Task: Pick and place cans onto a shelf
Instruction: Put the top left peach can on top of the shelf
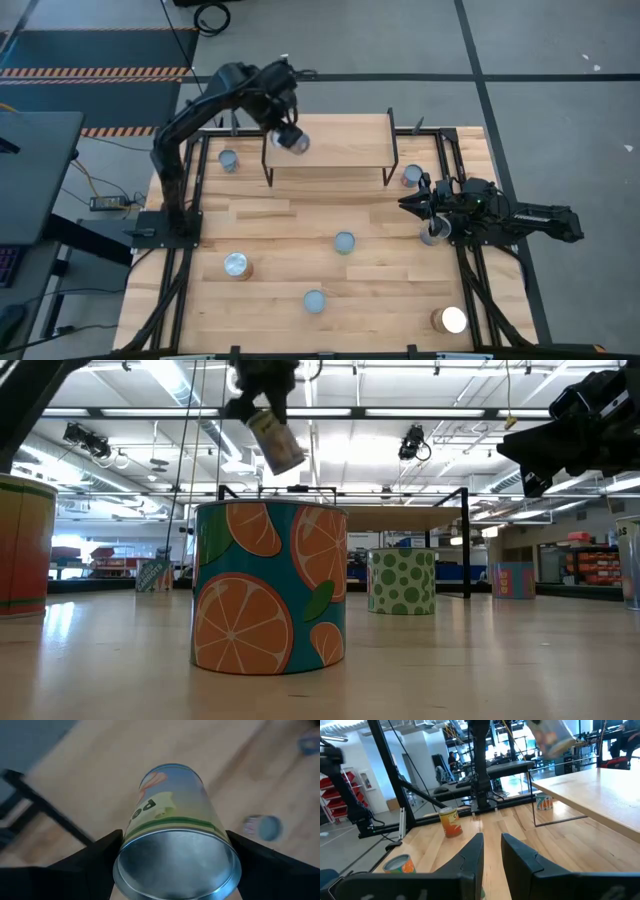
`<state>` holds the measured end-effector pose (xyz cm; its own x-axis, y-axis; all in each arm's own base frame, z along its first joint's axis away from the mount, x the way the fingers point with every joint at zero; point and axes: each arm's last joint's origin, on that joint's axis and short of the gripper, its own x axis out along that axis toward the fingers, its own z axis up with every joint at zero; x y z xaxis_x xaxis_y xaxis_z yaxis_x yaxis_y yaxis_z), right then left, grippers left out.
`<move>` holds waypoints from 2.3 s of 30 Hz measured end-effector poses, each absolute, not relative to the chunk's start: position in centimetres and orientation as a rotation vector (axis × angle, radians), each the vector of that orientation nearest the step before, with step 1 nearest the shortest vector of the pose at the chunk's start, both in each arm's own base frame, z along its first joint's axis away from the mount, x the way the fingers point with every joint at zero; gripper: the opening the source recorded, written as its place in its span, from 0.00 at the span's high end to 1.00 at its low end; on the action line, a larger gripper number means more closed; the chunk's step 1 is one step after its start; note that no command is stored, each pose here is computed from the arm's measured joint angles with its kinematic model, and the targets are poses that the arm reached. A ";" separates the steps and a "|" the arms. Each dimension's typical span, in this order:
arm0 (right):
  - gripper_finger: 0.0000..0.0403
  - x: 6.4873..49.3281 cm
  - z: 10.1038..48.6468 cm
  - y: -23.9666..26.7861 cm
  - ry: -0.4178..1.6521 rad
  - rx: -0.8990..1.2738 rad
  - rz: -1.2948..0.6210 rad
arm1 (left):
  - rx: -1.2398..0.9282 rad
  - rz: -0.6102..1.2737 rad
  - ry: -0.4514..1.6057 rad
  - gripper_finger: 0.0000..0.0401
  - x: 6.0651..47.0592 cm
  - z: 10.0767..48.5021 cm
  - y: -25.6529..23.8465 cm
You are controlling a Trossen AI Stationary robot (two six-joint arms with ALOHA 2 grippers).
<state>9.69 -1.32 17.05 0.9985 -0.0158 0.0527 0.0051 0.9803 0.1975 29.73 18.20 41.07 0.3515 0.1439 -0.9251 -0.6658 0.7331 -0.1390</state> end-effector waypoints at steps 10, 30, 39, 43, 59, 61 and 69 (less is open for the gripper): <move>0.82 9.6 17.5 -2.0 -0.125 0.257 -0.184 | -0.496 0.638 1.186 0.21 27.7 38.6 24.5; 0.82 9.0 19.7 -2.3 -0.378 0.244 -0.295 | -0.461 0.606 1.215 0.12 28.9 36.9 25.6; 0.82 9.0 19.7 -2.3 -0.377 0.243 -0.295 | -0.432 0.578 1.190 0.12 29.5 37.1 25.2; 0.82 9.0 19.7 -2.3 -0.377 0.243 -0.295 | -0.415 0.577 1.174 0.12 29.7 37.2 25.3; 0.82 9.0 19.7 -2.3 -0.377 0.243 -0.294 | -0.484 0.654 1.021 0.12 26.3 43.5 19.4; 0.82 9.0 19.7 -2.3 -0.377 0.243 -0.294 | -0.503 0.647 1.045 0.12 26.1 43.2 18.3; 0.82 9.0 19.7 -2.3 -0.379 0.242 -0.294 | -0.572 0.698 1.232 0.15 26.7 37.2 16.7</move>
